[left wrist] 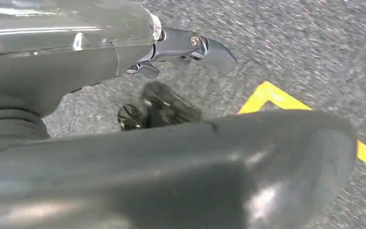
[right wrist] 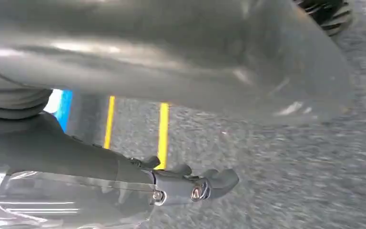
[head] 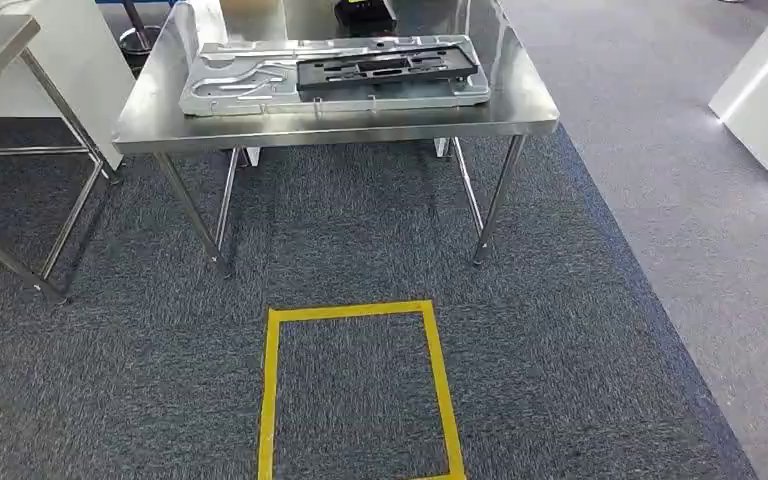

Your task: Take the parts from the cabinet and place them on the table.

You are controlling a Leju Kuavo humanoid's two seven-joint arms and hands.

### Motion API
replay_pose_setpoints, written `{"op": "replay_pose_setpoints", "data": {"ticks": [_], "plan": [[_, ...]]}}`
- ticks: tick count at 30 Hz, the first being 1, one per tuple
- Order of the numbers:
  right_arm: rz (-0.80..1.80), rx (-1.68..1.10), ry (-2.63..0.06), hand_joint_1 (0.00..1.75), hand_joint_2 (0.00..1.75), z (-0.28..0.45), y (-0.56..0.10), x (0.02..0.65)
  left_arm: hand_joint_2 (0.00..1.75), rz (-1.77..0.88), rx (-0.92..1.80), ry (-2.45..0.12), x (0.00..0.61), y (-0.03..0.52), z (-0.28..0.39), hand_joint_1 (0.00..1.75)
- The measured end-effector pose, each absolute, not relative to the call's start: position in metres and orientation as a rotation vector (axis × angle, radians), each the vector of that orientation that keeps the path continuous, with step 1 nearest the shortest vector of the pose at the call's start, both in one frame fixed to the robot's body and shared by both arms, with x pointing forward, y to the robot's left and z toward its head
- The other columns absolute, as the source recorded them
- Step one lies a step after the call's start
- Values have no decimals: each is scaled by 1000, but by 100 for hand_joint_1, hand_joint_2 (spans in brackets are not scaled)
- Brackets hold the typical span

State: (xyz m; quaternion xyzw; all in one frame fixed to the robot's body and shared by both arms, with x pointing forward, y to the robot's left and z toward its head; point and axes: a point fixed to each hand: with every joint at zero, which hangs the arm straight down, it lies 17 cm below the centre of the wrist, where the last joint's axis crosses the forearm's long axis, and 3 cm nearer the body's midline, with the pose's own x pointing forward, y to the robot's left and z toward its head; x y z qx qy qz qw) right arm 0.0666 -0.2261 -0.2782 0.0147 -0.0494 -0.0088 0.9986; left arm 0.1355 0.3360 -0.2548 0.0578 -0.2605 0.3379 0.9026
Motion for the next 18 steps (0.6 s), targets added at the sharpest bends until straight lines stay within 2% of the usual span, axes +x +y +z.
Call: {"op": "replay_pose_setpoints", "data": {"ticks": [18], "plan": [[37,34,-102,0,0,-278,-226,65,0,713,107,-522,137,329,-256,0]]}}
